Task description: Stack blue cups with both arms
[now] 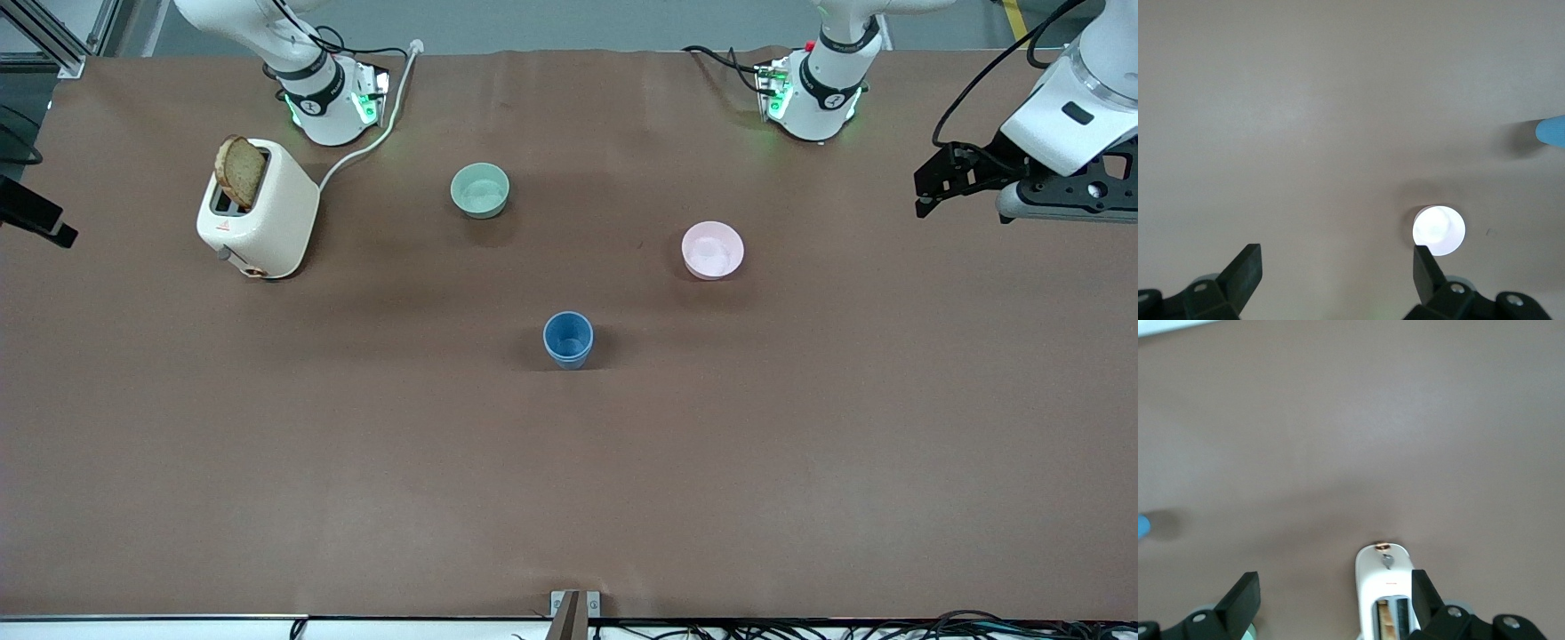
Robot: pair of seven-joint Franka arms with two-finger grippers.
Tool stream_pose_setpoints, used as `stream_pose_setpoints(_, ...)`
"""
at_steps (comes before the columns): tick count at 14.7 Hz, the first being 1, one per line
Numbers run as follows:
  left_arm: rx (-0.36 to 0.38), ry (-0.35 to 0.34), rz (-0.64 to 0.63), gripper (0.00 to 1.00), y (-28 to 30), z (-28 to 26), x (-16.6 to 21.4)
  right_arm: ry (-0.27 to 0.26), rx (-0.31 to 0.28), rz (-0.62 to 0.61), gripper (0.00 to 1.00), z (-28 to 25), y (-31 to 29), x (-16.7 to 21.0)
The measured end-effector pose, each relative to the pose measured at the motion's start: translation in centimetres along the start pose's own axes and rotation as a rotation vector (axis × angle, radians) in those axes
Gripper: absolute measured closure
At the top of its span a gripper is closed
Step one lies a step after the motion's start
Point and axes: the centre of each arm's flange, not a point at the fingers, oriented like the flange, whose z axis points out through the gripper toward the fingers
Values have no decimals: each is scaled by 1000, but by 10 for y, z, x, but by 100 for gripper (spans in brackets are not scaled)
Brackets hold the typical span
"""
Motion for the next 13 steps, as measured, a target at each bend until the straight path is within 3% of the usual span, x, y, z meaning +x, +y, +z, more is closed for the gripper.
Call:
stream_pose_setpoints(6, 0, 7, 1, 0, 1, -4, 0, -40, 20, -39, 0, 8, 16, 0)
stream_pose_setpoints(13, -2, 25, 0, 0, 0, -12, 1, -35, 17, 2, 0, 10, 9, -3)
